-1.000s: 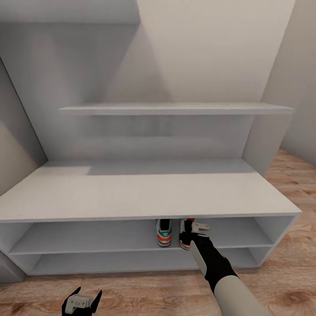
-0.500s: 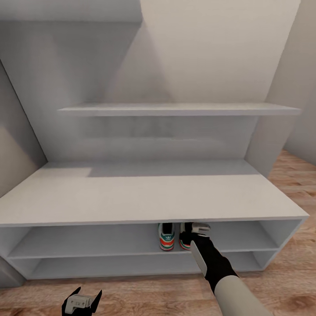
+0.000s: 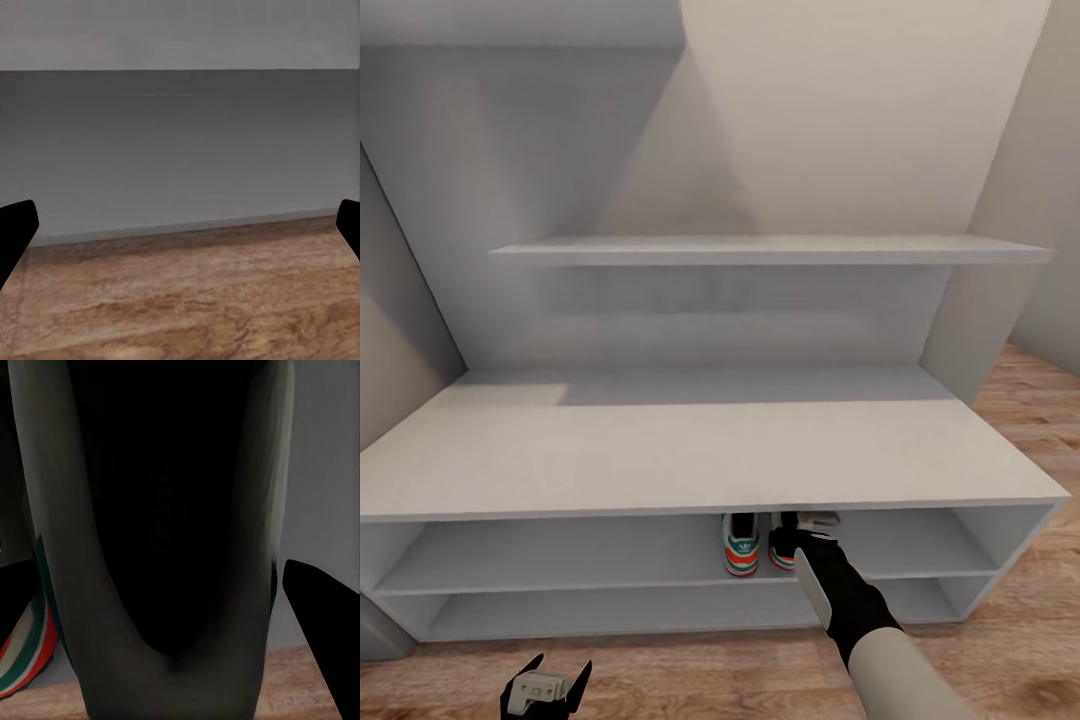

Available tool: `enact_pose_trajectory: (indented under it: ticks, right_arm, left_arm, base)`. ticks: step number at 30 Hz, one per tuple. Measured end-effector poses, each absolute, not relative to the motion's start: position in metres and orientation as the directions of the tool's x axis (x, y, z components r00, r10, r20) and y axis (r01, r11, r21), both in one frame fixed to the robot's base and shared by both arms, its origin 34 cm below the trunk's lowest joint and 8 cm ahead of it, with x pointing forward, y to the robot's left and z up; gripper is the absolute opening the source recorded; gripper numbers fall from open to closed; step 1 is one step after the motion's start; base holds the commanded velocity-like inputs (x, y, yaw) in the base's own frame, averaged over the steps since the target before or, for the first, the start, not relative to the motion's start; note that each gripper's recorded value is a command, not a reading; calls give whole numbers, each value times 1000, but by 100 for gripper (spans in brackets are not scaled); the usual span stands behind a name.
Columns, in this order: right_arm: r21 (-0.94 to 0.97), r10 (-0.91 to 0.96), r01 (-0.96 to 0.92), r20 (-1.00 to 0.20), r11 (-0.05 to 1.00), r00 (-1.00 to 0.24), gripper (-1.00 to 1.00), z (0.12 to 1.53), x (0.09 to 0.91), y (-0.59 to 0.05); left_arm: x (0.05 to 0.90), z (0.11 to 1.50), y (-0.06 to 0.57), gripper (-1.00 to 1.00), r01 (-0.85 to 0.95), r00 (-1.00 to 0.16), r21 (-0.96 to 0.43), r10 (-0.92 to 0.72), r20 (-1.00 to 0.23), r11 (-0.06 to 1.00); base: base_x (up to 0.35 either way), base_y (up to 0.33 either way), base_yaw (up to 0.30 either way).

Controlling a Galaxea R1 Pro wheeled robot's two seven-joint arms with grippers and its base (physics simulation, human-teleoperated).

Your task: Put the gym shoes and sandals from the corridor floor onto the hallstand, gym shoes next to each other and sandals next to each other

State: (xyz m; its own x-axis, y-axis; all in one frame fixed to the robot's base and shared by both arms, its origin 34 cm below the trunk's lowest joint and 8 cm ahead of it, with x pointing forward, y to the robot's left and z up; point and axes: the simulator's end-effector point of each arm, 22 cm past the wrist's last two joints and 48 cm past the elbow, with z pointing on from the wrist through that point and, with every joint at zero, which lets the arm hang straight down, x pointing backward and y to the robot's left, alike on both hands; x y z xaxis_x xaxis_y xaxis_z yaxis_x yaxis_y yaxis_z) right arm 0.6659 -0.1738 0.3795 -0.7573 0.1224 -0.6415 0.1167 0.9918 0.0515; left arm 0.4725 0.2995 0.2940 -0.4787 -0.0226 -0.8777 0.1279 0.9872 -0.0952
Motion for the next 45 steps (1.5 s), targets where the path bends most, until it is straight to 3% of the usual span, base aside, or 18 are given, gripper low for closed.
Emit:
enact_pose_trajectory:
  ticks: [11, 12, 20, 45]
  right_arm:
    - [51, 122, 117, -642, 992, -757, -100, 379, 666, -174]
    - [51, 122, 116, -642, 992, -757, 100, 379, 666, -174]
    - [48, 120, 117, -642, 992, -757, 100, 379, 666, -175]
    - [41, 114, 114, -637, 993, -763, 100, 376, 664, -178]
  left_arm:
    - [473, 294, 300, 100, 128, -479, -95, -22, -878, 987]
    - [473, 294, 300, 100, 128, -479, -95, -22, -878, 987]
    - [473, 294, 299, 100, 128, -479, -96, -23, -878, 987]
    - [472, 294, 300, 100, 127, -479, -95, -23, -877, 987]
  base:
    - [3, 18, 0]
    - [0, 8, 0]
    - [-78, 2, 0]
    - [-327, -49, 0]
